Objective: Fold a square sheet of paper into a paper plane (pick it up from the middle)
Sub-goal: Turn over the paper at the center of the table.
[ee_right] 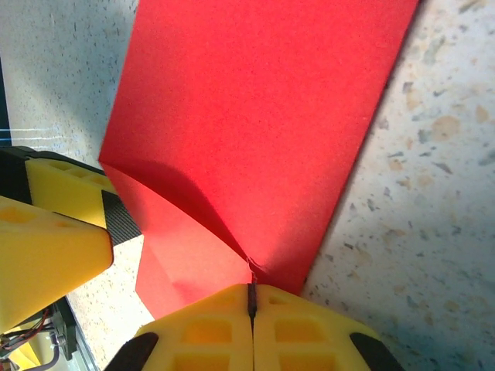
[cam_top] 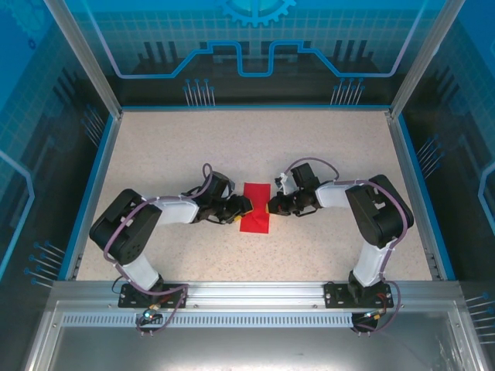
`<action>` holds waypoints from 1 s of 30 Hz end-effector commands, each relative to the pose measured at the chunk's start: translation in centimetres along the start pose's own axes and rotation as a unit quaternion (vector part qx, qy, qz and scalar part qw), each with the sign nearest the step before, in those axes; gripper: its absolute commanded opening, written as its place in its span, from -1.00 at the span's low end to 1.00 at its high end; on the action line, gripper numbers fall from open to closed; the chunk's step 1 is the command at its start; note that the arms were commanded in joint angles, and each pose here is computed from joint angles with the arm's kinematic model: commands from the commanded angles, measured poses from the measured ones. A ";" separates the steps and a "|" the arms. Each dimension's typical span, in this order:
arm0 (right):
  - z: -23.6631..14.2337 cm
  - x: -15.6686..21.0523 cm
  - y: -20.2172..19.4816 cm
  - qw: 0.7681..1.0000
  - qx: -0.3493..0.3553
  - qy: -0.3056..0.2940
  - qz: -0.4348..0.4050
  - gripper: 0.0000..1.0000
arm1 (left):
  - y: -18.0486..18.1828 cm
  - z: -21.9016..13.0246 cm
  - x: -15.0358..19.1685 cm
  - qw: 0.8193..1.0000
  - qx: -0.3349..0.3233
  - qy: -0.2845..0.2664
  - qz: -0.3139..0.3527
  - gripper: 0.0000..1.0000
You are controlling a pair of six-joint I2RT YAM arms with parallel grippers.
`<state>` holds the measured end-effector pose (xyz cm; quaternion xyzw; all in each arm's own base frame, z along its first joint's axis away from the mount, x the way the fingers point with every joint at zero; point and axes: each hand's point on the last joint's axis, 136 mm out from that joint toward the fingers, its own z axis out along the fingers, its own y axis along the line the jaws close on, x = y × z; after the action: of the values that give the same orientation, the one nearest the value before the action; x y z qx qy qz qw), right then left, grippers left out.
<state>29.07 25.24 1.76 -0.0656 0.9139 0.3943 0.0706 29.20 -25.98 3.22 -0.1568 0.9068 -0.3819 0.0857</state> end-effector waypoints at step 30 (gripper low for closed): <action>-1.4 -0.8 0.6 1.000 -0.016 -0.023 0.004 -0.68 | -2.7 2.2 0.0 0.998 0.045 0.023 0.032 -0.63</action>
<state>29.42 24.96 1.98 -0.0534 0.9134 0.3969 0.0736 29.90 -28.12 2.82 -0.1329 0.8998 -0.4078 0.0802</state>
